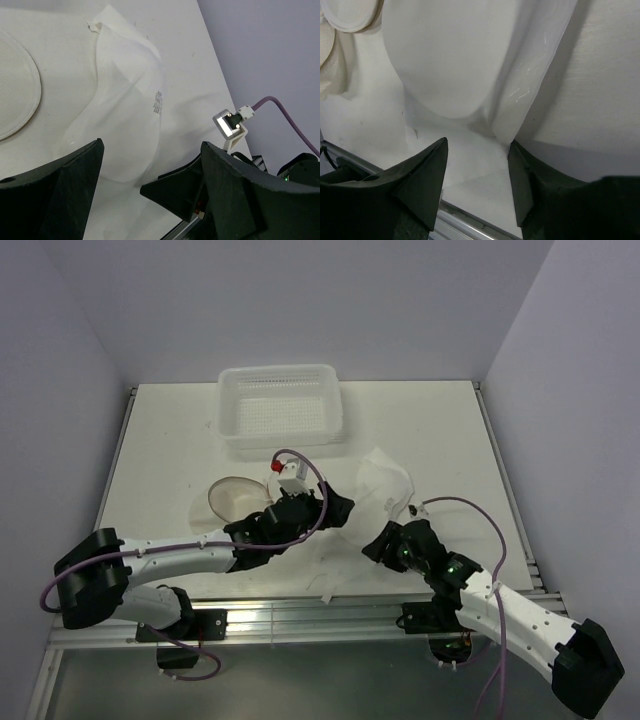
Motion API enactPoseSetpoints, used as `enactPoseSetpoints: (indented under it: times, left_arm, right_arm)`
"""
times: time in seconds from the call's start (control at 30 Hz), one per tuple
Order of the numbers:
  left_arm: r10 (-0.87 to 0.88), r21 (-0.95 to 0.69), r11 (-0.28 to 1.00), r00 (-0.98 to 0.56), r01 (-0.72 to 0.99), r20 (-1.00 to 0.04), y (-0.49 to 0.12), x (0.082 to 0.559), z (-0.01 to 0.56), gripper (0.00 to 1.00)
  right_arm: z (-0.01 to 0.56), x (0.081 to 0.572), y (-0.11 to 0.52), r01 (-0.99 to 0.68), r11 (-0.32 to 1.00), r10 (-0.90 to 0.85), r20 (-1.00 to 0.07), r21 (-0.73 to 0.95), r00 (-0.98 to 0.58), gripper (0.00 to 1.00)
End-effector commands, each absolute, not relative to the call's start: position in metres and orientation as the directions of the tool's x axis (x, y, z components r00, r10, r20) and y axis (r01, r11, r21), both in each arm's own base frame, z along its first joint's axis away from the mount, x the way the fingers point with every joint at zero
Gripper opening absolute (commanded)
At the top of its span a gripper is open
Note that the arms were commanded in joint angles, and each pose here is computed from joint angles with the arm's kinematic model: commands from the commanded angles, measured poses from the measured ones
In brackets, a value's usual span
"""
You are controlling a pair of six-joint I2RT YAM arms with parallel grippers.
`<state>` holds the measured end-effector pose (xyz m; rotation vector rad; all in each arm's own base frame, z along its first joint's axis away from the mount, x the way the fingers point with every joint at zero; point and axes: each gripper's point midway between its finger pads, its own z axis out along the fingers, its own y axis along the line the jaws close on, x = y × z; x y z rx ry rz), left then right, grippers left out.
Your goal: Place the bra in the laundry bag and zip it closed
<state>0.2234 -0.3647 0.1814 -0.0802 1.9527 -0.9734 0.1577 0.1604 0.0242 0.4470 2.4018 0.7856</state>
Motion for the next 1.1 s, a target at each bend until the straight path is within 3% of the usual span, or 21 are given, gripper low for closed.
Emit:
enactPoseSetpoints:
  times: [0.0,0.03,0.1,0.13,0.2,0.53,0.77,0.93,1.07]
  left_arm:
    - [-0.348,-0.584,0.74,-0.553,0.334,-0.757,-0.348,0.219,0.168,0.84]
    - [-0.351,-0.585,0.737,-0.549,0.337,-0.758,-0.346,0.218,0.17,0.83]
    - [-0.348,-0.575,0.745,-0.54,0.337,-0.767,-0.341,0.218,0.172,0.83]
    - [-0.351,-0.575,0.745,-0.533,0.339,-0.77,-0.339,0.218,0.176,0.83]
    - [-0.339,-0.551,0.763,-0.517,0.338,-0.786,-0.333,0.22,0.178,0.82]
    - [-0.337,-0.514,0.793,-0.466,0.327,-0.818,-0.296,0.215,0.207,0.75]
    - [-0.342,-0.627,0.658,-0.576,0.417,-0.742,-0.31,0.174,0.184,0.79]
    - [-0.202,-0.507,0.718,-0.554,0.477,-0.808,-0.342,0.168,0.16,0.88]
    - [-0.229,-0.503,0.735,-0.533,0.454,-0.815,-0.352,0.18,0.154,0.97]
  right_arm:
    - [0.02,0.16,0.162,0.165,0.753,0.506,-0.4,0.637,-0.765,0.52]
    - [0.022,0.163,0.165,0.155,0.746,0.51,-0.406,0.647,-0.758,0.35]
    - [0.026,0.167,0.165,0.146,0.752,0.508,-0.423,0.643,-0.751,0.21]
    - [0.03,0.17,0.167,0.133,0.749,0.508,-0.434,0.649,-0.744,0.09]
    - [0.046,0.175,0.172,0.097,0.743,0.5,-0.453,0.662,-0.737,0.01]
    - [0.207,0.238,0.181,-0.088,0.59,0.676,-0.55,0.803,-0.491,0.0]
    - [0.218,0.273,0.175,-0.083,0.543,0.716,-0.513,0.836,-0.473,0.0]
    - [0.222,0.267,0.17,-0.087,0.554,0.707,-0.523,0.828,-0.476,0.0]
    - [0.214,0.251,0.157,-0.083,0.585,0.687,-0.547,0.807,-0.478,0.0]
